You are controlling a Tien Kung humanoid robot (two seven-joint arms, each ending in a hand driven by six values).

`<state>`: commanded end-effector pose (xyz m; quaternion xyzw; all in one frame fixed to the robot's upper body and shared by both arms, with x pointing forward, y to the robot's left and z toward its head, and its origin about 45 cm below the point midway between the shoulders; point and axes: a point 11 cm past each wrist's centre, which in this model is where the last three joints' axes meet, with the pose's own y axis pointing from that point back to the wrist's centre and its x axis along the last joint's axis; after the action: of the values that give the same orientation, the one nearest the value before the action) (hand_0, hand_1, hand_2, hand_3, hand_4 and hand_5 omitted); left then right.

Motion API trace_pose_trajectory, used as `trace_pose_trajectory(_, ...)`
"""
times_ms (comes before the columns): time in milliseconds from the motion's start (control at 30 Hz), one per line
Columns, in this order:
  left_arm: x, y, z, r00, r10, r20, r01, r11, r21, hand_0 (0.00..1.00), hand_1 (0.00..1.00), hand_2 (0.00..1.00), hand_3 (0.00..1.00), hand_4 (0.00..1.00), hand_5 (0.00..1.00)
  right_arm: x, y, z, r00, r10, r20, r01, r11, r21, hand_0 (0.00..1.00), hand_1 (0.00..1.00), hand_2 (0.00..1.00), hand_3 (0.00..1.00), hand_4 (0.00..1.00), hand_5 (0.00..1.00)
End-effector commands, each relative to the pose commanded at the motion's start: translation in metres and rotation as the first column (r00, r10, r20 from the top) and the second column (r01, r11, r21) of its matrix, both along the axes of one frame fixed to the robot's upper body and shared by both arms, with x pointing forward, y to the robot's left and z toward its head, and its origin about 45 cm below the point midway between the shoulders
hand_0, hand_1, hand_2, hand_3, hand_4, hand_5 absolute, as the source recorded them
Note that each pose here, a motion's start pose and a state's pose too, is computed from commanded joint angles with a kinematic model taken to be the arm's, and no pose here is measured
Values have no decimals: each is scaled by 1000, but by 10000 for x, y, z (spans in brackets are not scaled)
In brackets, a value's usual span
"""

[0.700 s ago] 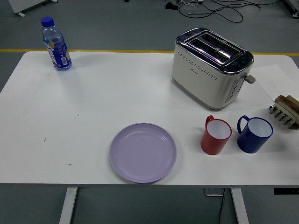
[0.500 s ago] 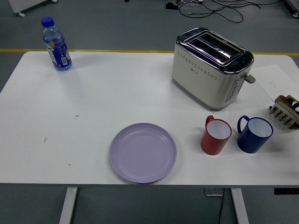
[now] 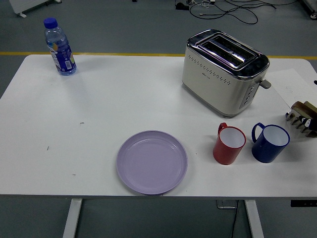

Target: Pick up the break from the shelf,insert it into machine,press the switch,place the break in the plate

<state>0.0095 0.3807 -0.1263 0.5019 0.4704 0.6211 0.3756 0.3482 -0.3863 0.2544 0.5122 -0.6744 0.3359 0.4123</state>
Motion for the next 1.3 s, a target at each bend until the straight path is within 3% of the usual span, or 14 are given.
trace_pose_trajectory(400, 12, -3, 0, 1000, -3, -3, 3, 1000, 0, 676, 727, 767, 854, 567, 998, 249, 12, -117, 995, -78, -59, 75, 996, -46, 923, 856, 915, 908, 879, 114)
trace_pose_trajectory(433, 13, -4, 0, 1000, -3, -3, 3, 1000, 1, 675, 724, 766, 853, 566, 998, 267, 2, -120, 994, -87, -66, 84, 995, -58, 813, 761, 757, 844, 855, 100)
trace_pose_trajectory(600, 27, -5, 1, 1000, -4, -1, 4, 1000, 2, 675, 724, 766, 853, 566, 998, 339, -54, -153, 986, -128, -106, 118, 988, -96, 813, 761, 757, 844, 855, 100)
trace_pose_trajectory(633, 29, -5, 1, 1000, -4, 0, 4, 1000, 2, 674, 721, 764, 852, 566, 998, 346, -61, -158, 985, -132, -111, 121, 988, -97, 746, 693, 682, 803, 839, 91)
trace_pose_trajectory(800, 37, -3, 2, 1000, -3, 0, 3, 1000, 4, 674, 721, 764, 852, 566, 998, 406, -90, -193, 978, -152, -141, 136, 984, -114, 746, 693, 682, 803, 839, 91)
trace_pose_trajectory(833, 37, -3, 2, 1000, -3, 0, 3, 1000, 4, 674, 719, 763, 849, 564, 998, 408, -90, -194, 978, -152, -142, 137, 984, -114, 653, 620, 607, 736, 802, 67)
trace_pose_trajectory(1200, 42, -1, 3, 1000, -8, -2, 8, 1000, 5, 673, 719, 760, 849, 564, 998, 497, -99, -200, 969, -176, -171, 150, 977, -154, 587, 568, 561, 685, 773, 64)
trace_pose_trajectory(1233, 43, -1, 3, 1000, -8, -2, 8, 1000, 5, 674, 719, 759, 847, 564, 998, 500, -102, -204, 969, -178, -173, 151, 976, -155, 495, 502, 513, 613, 695, 29)
trace_pose_trajectory(1300, 44, -1, 3, 1000, -8, -2, 8, 1000, 6, 674, 719, 759, 847, 564, 998, 504, -108, -227, 966, -182, -182, 153, 975, -162, 495, 502, 513, 613, 695, 29)
